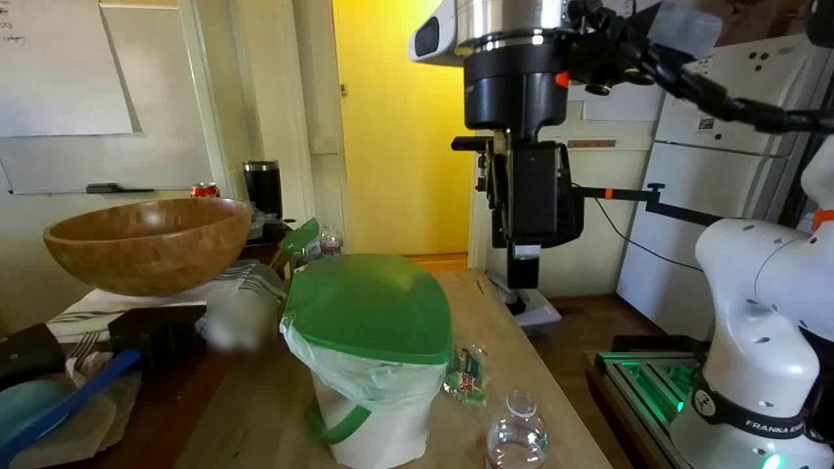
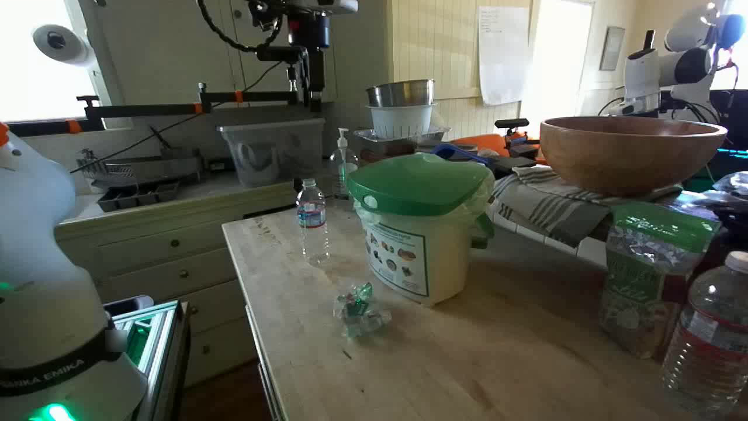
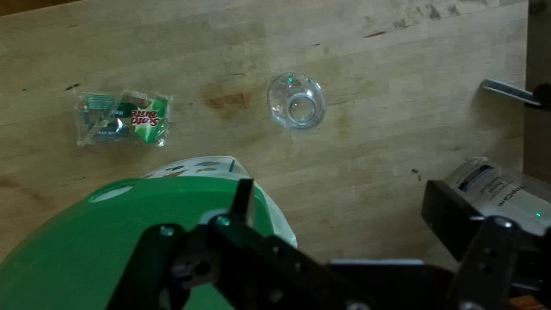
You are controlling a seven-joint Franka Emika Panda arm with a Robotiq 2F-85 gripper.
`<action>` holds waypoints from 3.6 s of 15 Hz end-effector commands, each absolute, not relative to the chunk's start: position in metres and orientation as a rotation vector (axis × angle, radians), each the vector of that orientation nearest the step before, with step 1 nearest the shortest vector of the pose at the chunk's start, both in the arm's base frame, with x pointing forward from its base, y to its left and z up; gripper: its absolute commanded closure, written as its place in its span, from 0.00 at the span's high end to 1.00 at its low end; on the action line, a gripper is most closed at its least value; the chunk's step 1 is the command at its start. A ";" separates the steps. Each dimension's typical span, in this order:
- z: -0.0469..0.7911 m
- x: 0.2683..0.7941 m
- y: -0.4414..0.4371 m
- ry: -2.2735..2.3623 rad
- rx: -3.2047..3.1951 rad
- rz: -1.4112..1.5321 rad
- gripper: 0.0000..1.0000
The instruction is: Open the bin and remove a bottle from the bin
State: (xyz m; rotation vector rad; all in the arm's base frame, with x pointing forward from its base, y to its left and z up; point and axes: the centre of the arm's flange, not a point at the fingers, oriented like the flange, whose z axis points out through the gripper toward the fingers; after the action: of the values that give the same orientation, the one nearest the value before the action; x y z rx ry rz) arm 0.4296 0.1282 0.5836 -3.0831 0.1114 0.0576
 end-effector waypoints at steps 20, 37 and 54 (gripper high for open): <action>0.561 0.401 0.024 0.394 -2.942 -0.272 1.00; 0.486 0.387 -0.089 0.794 -2.475 -0.538 1.00; 0.431 0.380 -0.126 1.032 -2.334 -0.570 1.00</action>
State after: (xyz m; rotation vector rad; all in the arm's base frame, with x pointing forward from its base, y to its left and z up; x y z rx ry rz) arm 0.3826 -0.1235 0.4498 -2.3811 1.0009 -0.5337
